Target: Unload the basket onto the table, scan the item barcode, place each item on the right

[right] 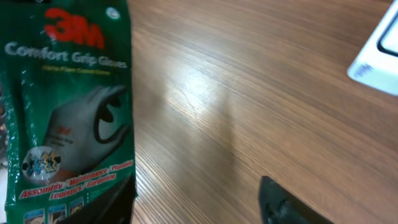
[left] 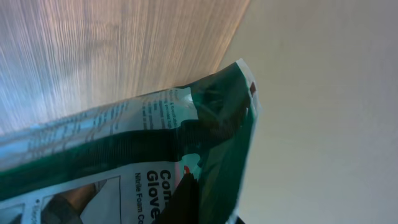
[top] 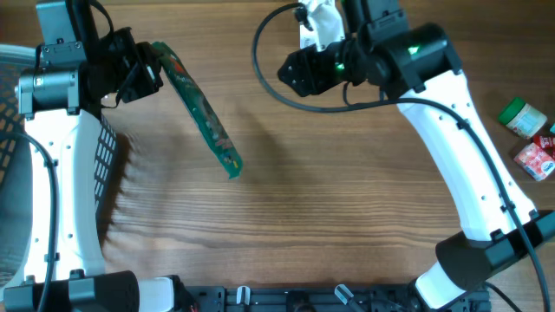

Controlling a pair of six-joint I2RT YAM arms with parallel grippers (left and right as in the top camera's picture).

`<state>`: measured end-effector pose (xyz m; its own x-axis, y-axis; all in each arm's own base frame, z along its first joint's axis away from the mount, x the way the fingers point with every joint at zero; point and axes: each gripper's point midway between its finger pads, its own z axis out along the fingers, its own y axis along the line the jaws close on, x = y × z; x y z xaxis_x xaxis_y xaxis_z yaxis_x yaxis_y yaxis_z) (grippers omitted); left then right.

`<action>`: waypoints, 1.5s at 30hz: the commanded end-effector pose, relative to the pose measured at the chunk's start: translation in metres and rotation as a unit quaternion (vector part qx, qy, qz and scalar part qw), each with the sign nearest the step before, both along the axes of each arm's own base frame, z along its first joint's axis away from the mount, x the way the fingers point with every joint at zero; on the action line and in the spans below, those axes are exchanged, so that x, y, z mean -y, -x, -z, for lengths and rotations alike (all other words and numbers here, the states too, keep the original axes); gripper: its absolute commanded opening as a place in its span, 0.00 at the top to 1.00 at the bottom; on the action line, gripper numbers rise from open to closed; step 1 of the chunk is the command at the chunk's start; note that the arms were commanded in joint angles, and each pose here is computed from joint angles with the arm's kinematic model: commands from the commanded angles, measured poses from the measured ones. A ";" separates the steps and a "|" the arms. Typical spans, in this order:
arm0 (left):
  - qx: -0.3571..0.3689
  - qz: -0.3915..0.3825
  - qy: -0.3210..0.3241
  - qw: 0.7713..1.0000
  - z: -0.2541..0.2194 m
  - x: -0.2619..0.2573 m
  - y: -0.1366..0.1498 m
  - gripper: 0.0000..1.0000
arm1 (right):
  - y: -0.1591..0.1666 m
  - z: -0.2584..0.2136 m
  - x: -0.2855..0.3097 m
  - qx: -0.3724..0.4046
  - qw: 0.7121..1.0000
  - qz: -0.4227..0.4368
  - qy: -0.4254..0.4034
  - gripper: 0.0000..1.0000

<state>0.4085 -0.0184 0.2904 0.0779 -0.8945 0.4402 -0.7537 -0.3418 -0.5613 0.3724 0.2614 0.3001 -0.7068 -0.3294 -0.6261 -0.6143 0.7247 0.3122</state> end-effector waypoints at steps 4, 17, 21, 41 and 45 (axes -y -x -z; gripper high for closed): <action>-0.031 -0.103 0.045 0.993 0.000 -0.012 0.004 0.96 | 0.040 -0.007 -0.050 0.046 0.991 -0.126 0.004 0.21; -0.048 -0.124 0.028 0.991 0.007 -0.021 0.009 0.96 | 0.055 -0.013 -0.084 0.111 0.979 -0.167 0.027 0.05; -0.047 -0.125 0.027 0.991 0.007 -0.021 0.009 0.96 | 0.050 -0.008 -0.086 0.149 0.974 -0.148 0.080 0.02; -0.050 -0.121 0.023 0.991 0.008 -0.021 0.010 0.96 | 0.027 0.052 -0.135 0.129 0.979 -0.122 0.101 0.62; -0.066 -0.115 0.018 0.991 0.014 -0.020 0.017 0.91 | 0.026 0.056 -0.130 0.103 0.985 -0.096 0.096 0.96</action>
<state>0.3975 0.0002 0.2751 0.3349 -0.8246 0.4560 -0.7167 -0.5371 -0.4449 0.3403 0.3970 0.2455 -0.4226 -0.6095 -0.6708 -0.8283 0.5601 0.0129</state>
